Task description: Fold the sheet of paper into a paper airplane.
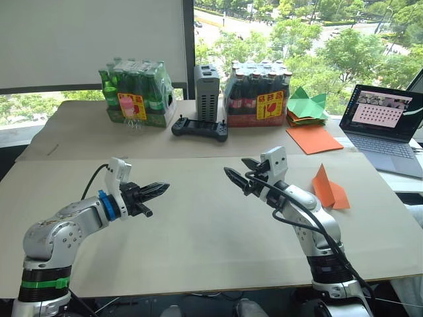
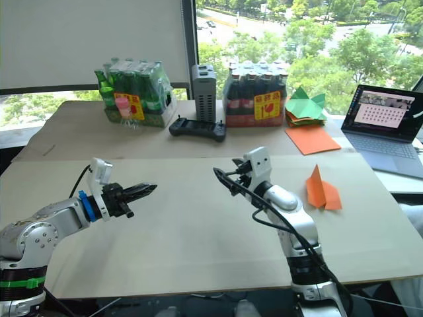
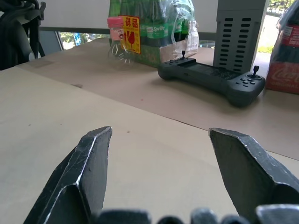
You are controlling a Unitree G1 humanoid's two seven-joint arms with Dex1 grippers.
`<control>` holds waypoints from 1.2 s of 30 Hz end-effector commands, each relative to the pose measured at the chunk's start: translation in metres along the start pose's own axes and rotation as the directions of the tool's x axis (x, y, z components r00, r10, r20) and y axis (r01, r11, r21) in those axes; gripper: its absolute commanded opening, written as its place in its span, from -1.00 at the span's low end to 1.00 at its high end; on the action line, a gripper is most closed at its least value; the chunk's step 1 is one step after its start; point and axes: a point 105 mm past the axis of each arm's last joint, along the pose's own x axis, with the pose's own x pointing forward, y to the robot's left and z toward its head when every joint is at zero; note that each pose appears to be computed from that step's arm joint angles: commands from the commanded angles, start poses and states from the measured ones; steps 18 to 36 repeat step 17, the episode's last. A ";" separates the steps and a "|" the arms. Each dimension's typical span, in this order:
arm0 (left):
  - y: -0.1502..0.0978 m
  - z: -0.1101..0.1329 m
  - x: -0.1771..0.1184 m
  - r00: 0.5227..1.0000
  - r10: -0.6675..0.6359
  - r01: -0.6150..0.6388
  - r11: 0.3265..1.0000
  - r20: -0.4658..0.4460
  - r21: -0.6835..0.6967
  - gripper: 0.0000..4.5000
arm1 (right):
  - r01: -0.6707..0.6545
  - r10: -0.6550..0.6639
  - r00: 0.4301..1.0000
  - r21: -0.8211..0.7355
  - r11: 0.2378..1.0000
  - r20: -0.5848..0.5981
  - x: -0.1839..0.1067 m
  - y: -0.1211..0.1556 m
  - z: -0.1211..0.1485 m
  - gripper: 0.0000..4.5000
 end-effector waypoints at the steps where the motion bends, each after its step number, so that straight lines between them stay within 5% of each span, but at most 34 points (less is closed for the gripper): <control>1: -0.005 0.017 -0.006 0.999 0.004 -0.006 0.999 0.049 0.046 -1.00 | -0.042 0.042 0.999 0.006 0.999 0.033 0.004 0.007 0.010 0.63; 36: -0.009 0.009 -0.020 0.998 0.042 -0.043 0.998 0.047 0.040 -1.00 | -0.127 0.127 0.992 0.012 0.992 0.014 0.009 0.021 0.008 0.63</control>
